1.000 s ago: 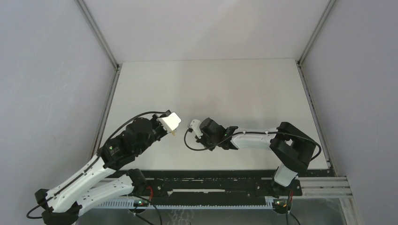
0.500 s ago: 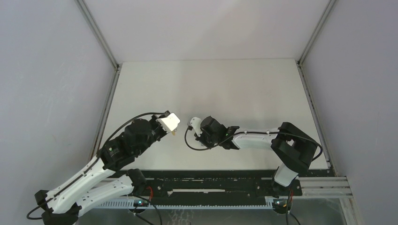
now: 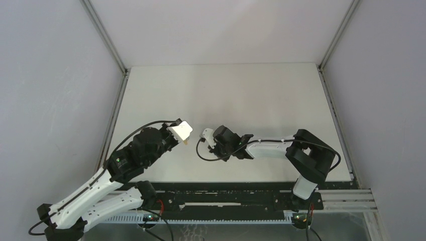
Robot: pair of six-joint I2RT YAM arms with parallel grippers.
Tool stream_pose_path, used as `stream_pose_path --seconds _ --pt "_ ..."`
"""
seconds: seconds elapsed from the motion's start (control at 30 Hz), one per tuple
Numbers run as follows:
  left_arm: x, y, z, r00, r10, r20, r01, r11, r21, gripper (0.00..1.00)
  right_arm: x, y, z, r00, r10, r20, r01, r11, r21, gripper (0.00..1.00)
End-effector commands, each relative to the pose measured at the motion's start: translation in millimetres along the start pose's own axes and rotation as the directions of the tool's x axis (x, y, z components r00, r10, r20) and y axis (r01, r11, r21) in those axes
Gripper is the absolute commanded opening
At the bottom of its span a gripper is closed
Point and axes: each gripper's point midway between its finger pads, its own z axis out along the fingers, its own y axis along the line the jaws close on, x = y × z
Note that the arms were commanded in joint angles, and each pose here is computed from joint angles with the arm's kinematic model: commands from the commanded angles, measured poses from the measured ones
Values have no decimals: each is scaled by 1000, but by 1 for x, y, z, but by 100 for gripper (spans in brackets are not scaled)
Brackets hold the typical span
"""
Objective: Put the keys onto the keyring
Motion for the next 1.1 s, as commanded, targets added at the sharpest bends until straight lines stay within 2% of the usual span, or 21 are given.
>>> stream_pose_path --seconds 0.0,0.33,0.43,0.5,0.77,1.07 --pt "-12 9 0 997 -43 61 45 998 -45 0 -11 2 0 1000 -16 3 16 1000 -8 1" --pt "-11 12 -1 997 -49 59 52 996 -66 0 -20 8 -30 999 -29 -45 26 998 -51 15" --pt "-8 22 -4 997 -65 51 70 990 -121 0 -27 9 -37 998 -41 -47 37 997 -70 18" --pt "-4 33 -6 996 -80 30 85 979 -187 0 -33 10 -39 998 -48 -47 44 995 -91 24" --pt "18 78 -23 984 -177 -33 147 895 -420 0 -28 6 -34 980 -89 -178 69 991 -117 26" --pt "24 98 -36 971 -241 -1 209 844 -493 0 -26 6 -28 944 -105 -313 63 988 -140 24"
